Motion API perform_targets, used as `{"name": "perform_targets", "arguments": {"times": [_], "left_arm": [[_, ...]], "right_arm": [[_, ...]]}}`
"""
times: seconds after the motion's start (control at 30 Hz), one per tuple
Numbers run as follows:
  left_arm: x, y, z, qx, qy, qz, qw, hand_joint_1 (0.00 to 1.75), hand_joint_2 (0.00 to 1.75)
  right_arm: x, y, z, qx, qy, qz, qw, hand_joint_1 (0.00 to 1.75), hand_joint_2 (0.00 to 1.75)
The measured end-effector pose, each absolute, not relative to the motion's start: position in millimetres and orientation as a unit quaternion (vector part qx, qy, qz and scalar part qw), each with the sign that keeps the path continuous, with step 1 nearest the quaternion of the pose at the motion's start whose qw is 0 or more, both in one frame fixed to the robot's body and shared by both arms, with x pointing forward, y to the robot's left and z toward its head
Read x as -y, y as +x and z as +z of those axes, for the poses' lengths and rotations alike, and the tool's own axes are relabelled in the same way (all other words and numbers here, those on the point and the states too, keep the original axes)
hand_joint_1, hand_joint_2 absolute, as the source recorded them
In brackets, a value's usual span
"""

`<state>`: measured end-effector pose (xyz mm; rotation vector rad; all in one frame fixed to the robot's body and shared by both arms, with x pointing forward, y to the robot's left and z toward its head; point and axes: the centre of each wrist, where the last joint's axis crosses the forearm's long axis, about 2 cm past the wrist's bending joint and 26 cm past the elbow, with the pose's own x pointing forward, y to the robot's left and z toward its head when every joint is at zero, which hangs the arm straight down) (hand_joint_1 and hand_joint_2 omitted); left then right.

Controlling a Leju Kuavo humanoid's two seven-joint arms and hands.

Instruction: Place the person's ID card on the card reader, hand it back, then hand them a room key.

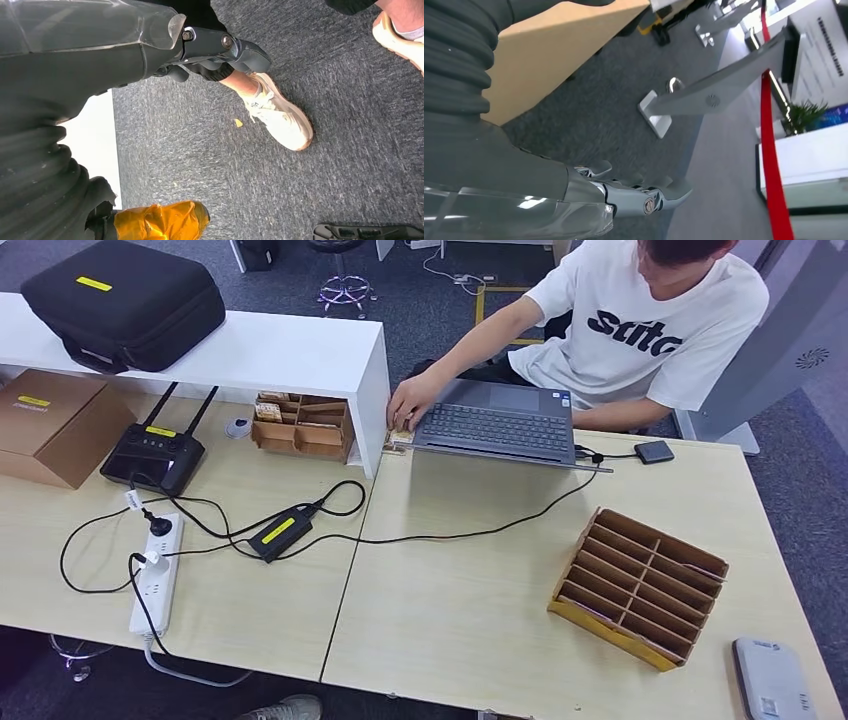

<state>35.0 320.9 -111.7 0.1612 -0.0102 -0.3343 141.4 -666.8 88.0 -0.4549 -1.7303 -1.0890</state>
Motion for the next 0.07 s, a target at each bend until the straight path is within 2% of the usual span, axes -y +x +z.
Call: {"name": "perform_targets", "arguments": {"times": [0.07], "left_arm": [[-320.6, 35.1, -111.7, 0.005, 0.080, -0.167, 0.983, 0.00, 1.75]], "right_arm": [[665.0, 136.7, 83.8, 0.711, -0.190, -0.459, 0.498, 0.00, 1.75]]}}
